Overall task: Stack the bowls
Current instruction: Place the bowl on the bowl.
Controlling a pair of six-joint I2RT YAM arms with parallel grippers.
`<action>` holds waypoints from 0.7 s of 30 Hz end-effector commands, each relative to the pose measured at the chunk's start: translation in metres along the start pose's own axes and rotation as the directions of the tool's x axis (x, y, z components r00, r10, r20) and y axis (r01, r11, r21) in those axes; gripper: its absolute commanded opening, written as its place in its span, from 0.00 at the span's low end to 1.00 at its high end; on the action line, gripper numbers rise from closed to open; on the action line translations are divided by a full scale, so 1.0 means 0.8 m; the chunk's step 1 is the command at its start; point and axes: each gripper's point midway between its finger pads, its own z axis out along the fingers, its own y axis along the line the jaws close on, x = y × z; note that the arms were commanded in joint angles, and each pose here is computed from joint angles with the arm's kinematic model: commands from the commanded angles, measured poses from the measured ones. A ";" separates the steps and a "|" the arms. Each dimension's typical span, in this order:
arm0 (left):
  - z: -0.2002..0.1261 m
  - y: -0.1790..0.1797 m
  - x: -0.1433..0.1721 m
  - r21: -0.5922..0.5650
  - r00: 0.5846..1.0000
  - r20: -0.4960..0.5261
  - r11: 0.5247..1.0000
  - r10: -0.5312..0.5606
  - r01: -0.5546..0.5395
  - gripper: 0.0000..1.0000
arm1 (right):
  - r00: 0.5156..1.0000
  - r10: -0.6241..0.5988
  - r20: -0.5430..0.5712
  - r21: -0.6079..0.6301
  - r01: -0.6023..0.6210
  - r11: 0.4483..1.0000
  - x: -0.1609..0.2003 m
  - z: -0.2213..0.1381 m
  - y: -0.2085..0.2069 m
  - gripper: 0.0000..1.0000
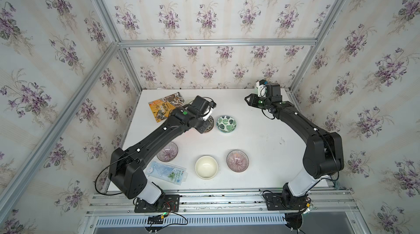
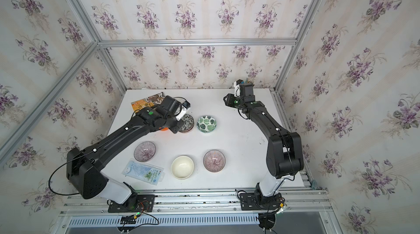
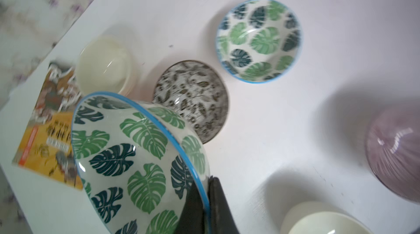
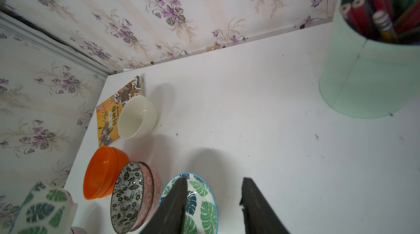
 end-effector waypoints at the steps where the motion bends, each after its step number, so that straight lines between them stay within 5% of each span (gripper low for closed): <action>1: -0.002 -0.042 -0.023 0.046 0.887 0.149 0.893 0.438 -0.448 0.00 | 0.994 -0.031 -0.102 -0.044 0.027 0.999 0.016 0.003 0.007 0.45; 6: -0.008 -0.081 -0.028 0.036 0.717 0.290 0.741 0.634 -0.670 0.00 | 0.986 -0.069 -0.149 -0.168 0.043 0.985 0.027 -0.002 0.034 0.45; 11: 0.001 -0.090 -0.018 -0.009 0.565 0.306 0.595 0.766 -0.803 0.00 | 0.961 -0.179 -0.210 -0.231 0.130 0.964 0.055 -0.006 0.075 0.46; 21: 0.028 -0.058 -0.012 -0.021 0.549 0.134 0.556 0.825 -0.831 0.00 | 0.908 -0.315 -0.276 -0.226 0.257 0.940 0.117 0.003 0.133 0.47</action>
